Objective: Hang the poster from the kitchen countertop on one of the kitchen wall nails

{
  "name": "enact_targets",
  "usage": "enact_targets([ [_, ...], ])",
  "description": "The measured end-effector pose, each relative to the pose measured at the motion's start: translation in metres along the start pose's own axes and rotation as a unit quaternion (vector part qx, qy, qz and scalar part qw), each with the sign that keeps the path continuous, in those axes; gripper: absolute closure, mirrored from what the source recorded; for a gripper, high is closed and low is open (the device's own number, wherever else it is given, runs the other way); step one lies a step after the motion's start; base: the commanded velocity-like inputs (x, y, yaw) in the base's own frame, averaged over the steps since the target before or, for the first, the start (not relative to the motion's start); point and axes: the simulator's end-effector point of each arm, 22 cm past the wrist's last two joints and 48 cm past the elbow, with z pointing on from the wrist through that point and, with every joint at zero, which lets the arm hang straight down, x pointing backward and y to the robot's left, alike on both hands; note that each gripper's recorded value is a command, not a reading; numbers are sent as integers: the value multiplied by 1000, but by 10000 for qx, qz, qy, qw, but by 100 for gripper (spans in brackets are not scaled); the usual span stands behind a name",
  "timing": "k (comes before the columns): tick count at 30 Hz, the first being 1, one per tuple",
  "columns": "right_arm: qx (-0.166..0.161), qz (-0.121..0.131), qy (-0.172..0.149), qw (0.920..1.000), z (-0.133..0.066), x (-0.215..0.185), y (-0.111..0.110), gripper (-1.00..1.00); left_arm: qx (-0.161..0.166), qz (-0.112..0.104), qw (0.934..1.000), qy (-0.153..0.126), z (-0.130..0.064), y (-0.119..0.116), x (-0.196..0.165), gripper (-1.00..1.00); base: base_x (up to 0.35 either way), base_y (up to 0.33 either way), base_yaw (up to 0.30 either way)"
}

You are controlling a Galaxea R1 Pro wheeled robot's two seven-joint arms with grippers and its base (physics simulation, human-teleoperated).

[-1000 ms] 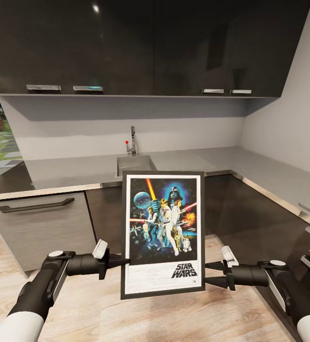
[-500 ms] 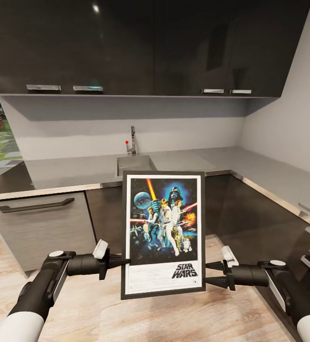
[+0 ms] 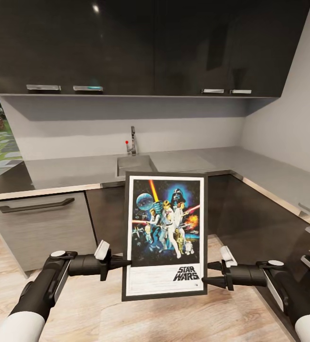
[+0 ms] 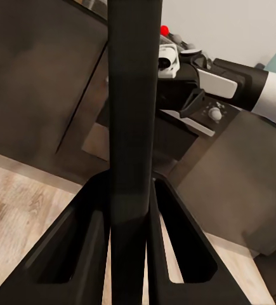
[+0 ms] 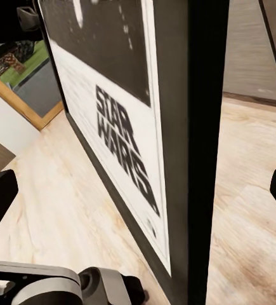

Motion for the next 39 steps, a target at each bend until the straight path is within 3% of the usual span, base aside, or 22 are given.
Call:
enact_targets([
  [36, -21, 0, 1, 10000, 2, 0, 1, -100, -6, -9, 10000, -15, -1, 0, 0, 100, 0, 0, 0],
  [37, -21, 0, 1, 10000, 2, 0, 1, 100, -6, -8, 10000, -15, -1, 0, 0, 100, 0, 0, 0],
  [39, -22, -2, 1, 10000, 2, 0, 1, 100, -6, -8, 10000, -15, -1, 0, 0, 100, 0, 0, 0],
])
